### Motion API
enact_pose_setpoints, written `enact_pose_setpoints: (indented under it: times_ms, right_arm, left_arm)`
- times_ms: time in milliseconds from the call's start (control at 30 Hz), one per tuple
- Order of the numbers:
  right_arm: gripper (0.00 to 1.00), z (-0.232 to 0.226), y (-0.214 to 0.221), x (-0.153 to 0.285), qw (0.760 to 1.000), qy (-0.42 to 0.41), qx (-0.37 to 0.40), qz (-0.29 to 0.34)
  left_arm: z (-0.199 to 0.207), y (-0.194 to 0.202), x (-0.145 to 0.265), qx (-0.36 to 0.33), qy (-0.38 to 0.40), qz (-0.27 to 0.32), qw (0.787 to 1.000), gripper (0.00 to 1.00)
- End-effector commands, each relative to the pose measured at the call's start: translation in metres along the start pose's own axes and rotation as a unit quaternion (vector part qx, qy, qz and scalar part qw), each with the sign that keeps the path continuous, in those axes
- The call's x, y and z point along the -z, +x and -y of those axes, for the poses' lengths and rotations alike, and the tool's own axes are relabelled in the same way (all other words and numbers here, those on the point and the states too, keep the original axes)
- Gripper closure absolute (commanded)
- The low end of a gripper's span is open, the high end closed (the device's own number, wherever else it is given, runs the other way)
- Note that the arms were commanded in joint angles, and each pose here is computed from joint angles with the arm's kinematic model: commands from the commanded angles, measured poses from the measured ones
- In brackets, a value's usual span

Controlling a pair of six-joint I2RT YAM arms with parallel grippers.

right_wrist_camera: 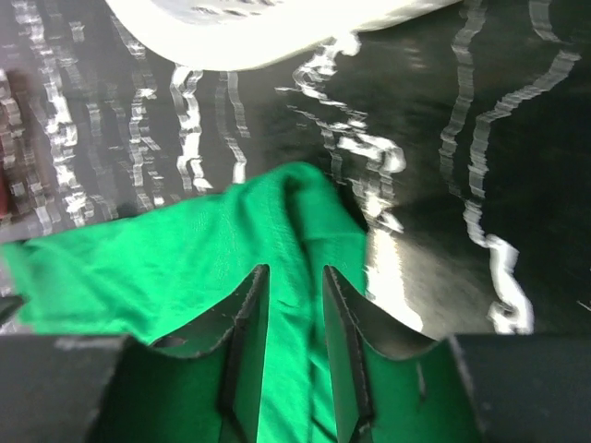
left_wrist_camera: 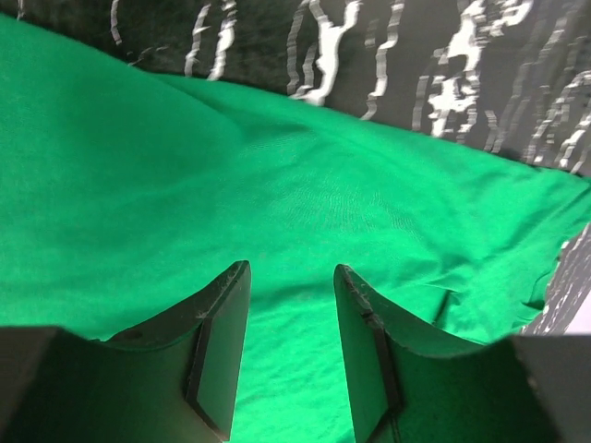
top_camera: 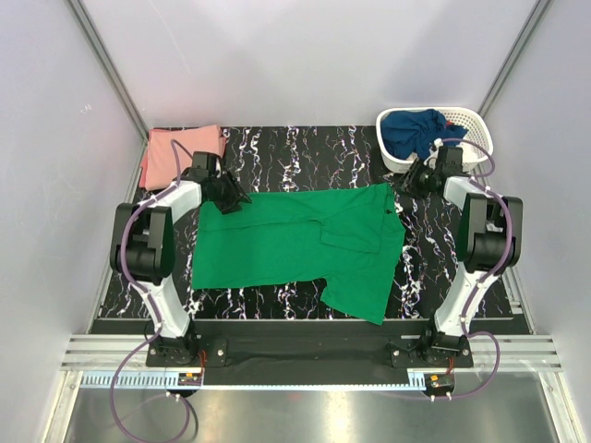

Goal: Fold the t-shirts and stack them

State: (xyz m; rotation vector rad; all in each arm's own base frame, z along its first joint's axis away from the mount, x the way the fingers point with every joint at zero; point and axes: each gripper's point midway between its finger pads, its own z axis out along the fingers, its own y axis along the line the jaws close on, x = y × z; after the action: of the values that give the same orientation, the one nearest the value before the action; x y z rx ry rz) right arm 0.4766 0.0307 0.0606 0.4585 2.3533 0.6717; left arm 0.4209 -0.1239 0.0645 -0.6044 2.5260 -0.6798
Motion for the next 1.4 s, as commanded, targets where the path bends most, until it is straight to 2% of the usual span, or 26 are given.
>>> enact_pose_setpoints:
  times_ms: [0, 533, 700, 833, 867, 900, 933, 1100, 1367]
  right_arm:
    - [0.63, -0.032, -0.016, -0.002, 0.996, -0.083, 0.011, 0.018]
    - [0.65, -0.028, -0.022, -0.035, 0.992, -0.122, -0.019, 0.001]
    - [0.75, -0.027, -0.021, -0.037, 0.992, -0.12, -0.025, 0.0]
    - [0.76, -0.02, -0.021, -0.039, 0.994, -0.104, -0.03, 0.003]
    - [0.8, -0.018, -0.022, -0.039, 0.995, -0.098, -0.033, 0.004]
    - [0.92, -0.014, -0.022, -0.041, 0.996, -0.087, -0.034, 0.006]
    - [1.0, -0.01, -0.024, -0.04, 0.996, -0.081, -0.036, 0.008]
    - [1.0, 0.014, -0.029, -0.034, 0.997, -0.036, -0.064, 0.019]
    - [1.0, 0.027, -0.033, -0.027, 0.995, -0.034, -0.087, 0.027]
  left_arm:
    - [0.001, -0.011, -0.004, -0.005, 0.029, 0.006, 1.0, 0.53]
    - [-0.025, -0.015, -0.008, 0.026, 0.012, 0.005, 1.0, 0.52]
    - [-0.035, -0.013, -0.011, 0.038, 0.002, 0.003, 0.999, 0.52]
    - [-0.041, -0.015, -0.012, 0.044, -0.005, 0.005, 0.999, 0.52]
    - [-0.042, -0.016, -0.011, 0.044, -0.007, 0.007, 0.999, 0.52]
    - [-0.045, -0.017, -0.012, 0.045, -0.013, 0.009, 0.999, 0.52]
    - [-0.047, -0.017, -0.012, 0.046, -0.016, 0.01, 0.999, 0.52]
    - [-0.065, -0.023, -0.012, 0.067, -0.041, 0.01, 0.997, 0.51]
    - [-0.071, -0.027, -0.017, 0.074, -0.051, 0.007, 0.996, 0.51]
